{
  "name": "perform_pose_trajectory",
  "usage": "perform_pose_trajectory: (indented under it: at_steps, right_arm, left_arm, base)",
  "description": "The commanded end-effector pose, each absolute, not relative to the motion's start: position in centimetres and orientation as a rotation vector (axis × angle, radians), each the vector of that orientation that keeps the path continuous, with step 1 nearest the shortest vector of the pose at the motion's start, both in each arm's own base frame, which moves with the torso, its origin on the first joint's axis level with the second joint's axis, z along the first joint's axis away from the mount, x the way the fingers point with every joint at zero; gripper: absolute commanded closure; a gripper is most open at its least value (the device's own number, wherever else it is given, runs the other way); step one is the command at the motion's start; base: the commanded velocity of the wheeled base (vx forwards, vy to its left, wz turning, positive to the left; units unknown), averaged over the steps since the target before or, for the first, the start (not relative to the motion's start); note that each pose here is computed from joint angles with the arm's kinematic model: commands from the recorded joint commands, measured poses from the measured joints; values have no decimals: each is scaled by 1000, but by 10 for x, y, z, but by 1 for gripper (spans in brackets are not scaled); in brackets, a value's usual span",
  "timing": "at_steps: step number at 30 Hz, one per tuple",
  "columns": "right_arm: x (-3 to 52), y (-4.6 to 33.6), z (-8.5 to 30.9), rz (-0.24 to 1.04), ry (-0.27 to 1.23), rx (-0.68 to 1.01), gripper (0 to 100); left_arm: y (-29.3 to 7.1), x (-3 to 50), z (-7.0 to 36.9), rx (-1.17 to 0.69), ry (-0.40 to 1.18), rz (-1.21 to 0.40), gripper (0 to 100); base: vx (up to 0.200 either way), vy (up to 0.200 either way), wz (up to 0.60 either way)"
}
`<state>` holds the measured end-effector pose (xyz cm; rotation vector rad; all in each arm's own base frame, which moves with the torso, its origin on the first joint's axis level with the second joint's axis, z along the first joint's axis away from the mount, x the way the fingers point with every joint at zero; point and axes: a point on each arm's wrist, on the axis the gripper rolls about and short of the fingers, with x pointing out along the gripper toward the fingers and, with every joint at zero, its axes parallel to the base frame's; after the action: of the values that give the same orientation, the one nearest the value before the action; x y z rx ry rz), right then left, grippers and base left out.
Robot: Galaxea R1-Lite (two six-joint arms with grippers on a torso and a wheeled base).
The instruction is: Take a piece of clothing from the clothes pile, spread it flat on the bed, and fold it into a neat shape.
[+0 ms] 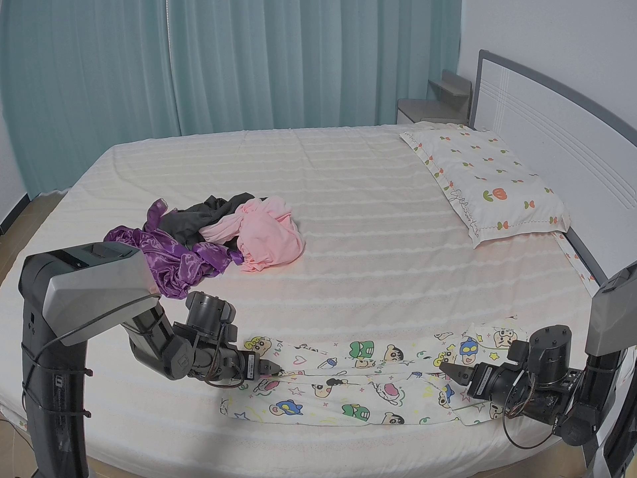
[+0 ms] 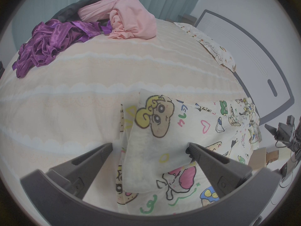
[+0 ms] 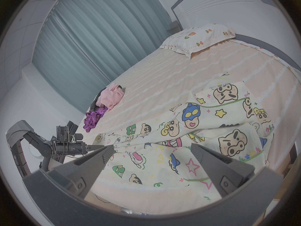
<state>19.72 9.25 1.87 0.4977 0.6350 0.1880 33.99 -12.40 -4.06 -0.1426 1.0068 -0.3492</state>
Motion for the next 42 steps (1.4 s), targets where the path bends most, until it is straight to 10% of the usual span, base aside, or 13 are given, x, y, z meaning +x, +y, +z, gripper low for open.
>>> perform_pose_trajectory:
  at_steps: [1, 26, 27, 42]
  right_arm:
    - [193, 91, 17, 181, 654, 491, 0]
    - [194, 91, 17, 182, 653, 493, 0]
    - [194, 91, 17, 182, 653, 493, 0]
    - [194, 90, 17, 179, 650, 493, 0]
  left_arm:
    - [-132, 338, -43, -122, 1013, -362, 0]
    - [-148, 327, -41, -26, 1078, -346, 0]
    - [-148, 327, -41, -26, 1078, -346, 100]
    - [-144, 328, -32, -52, 1057, -306, 100]
  base:
    - [0, 0, 0]
    - [0, 0, 0]
    - [0, 0, 0]
    - [0, 0, 0]
